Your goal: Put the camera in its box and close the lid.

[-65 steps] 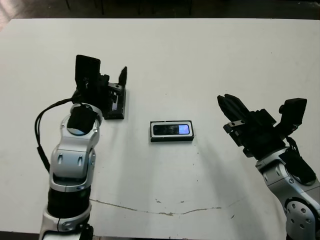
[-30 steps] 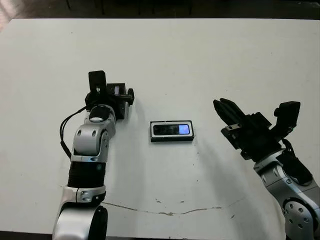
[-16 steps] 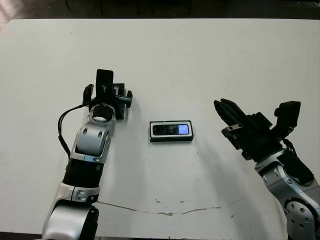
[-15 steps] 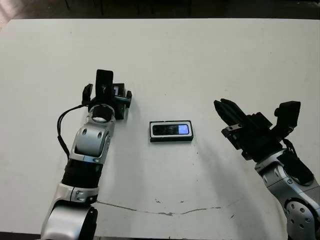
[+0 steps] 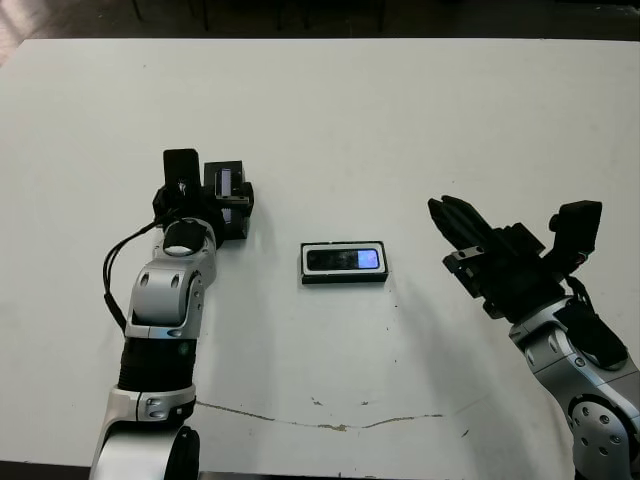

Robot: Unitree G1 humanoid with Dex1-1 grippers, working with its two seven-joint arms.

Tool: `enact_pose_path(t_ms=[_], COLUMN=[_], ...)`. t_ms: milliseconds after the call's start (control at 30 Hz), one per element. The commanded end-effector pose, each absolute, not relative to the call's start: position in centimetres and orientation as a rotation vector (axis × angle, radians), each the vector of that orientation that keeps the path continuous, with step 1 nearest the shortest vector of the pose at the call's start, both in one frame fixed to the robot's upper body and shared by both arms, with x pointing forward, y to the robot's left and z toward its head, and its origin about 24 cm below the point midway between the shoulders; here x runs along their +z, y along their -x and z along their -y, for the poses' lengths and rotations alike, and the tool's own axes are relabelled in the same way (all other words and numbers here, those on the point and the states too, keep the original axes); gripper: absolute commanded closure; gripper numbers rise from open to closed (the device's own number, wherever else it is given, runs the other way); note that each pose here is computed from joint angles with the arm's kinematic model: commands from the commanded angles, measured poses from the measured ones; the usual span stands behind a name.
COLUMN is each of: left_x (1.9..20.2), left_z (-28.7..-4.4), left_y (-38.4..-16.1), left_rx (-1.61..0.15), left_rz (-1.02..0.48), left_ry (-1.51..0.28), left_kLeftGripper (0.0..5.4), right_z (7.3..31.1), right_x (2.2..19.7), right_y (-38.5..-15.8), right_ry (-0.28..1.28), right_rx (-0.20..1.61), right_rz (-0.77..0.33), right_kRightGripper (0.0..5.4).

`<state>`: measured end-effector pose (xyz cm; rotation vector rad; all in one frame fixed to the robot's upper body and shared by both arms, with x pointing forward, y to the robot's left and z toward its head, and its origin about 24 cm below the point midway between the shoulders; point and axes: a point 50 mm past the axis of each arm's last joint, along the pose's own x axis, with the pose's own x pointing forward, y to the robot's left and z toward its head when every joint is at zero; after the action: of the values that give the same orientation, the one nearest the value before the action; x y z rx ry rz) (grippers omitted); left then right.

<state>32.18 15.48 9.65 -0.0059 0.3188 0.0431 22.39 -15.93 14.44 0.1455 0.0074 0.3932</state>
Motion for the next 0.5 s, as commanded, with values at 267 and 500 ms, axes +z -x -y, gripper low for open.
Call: enact_pose_path(t_ms=[267,500], left_x=[5.96,5.78], left_z=[-15.54,-15.27], left_y=[-30.73,-30.30], left_rx=[-0.027,-0.019], left_rz=[-0.496,-0.535], left_ry=[-0.229,-0.179], left_kLeftGripper=[0.02,0.02], right_z=[15.94,15.98], right_x=[14.23,14.16], right_y=[-22.25,-22.25], right_ry=[-0.136,-0.136], right_rx=[0.386,0.387], right_rz=[-0.030,-0.035], right_kRightGripper=[5.40,5.40])
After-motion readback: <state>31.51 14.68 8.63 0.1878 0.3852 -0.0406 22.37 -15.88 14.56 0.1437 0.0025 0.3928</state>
